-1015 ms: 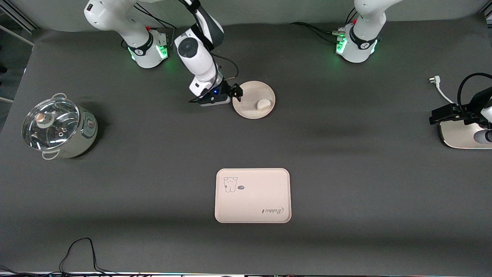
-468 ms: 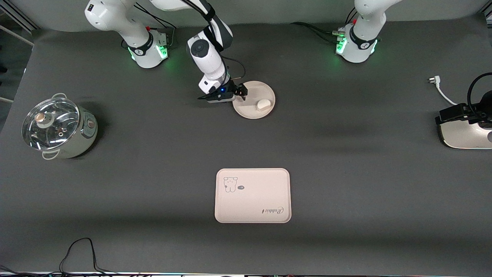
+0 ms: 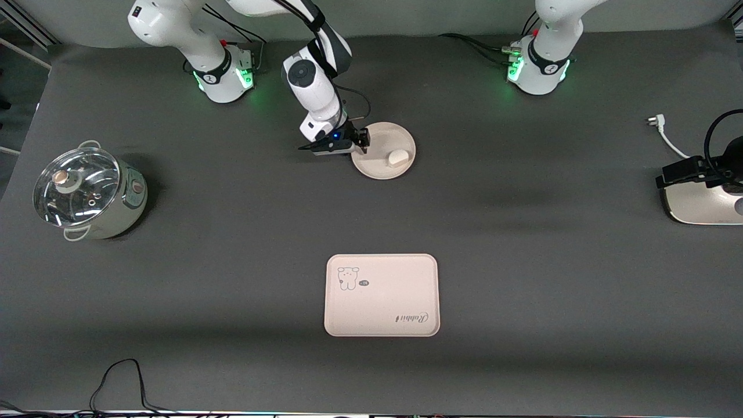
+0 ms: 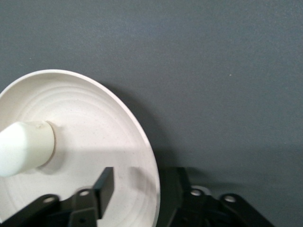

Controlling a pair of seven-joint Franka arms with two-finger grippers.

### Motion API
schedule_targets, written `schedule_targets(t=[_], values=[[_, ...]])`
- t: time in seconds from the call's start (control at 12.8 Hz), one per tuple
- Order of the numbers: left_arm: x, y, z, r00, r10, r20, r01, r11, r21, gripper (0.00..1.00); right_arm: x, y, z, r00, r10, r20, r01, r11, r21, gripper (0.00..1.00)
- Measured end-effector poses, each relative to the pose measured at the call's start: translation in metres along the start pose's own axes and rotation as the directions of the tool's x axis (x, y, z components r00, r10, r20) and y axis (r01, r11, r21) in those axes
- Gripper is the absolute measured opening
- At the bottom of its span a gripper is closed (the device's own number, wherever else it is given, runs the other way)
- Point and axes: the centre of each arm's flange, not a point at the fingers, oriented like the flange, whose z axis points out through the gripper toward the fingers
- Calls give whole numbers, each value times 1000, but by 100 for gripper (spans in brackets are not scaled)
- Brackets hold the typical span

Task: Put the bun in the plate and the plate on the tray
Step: 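Reach the right gripper to the plate rim and grasp it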

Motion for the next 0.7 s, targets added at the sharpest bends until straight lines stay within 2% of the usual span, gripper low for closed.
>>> schedule_targets(t=[0.23, 0.31, 0.39, 0.47, 0.7], values=[[0, 1, 0, 1000, 1, 0, -1, 1000, -1, 100, 0, 0, -1, 1000, 4, 5, -4, 1000, -1, 19], [0, 2, 0, 1000, 1, -1, -1, 1000, 0, 100, 0, 0, -1, 1000, 5, 5, -5, 1000, 0, 10], [0, 2, 0, 1000, 0, -1, 0, 1000, 0, 100, 1, 0, -1, 1000, 5, 5, -5, 1000, 0, 10], [0, 2, -1, 1000, 0, -1, 0, 1000, 0, 100, 1, -1, -2, 1000, 5, 4, -5, 1000, 3, 4], [0, 2, -1, 1000, -1, -2, 1, 1000, 0, 100, 2, -3, -5, 1000, 5, 1, -5, 1000, 9, 4]])
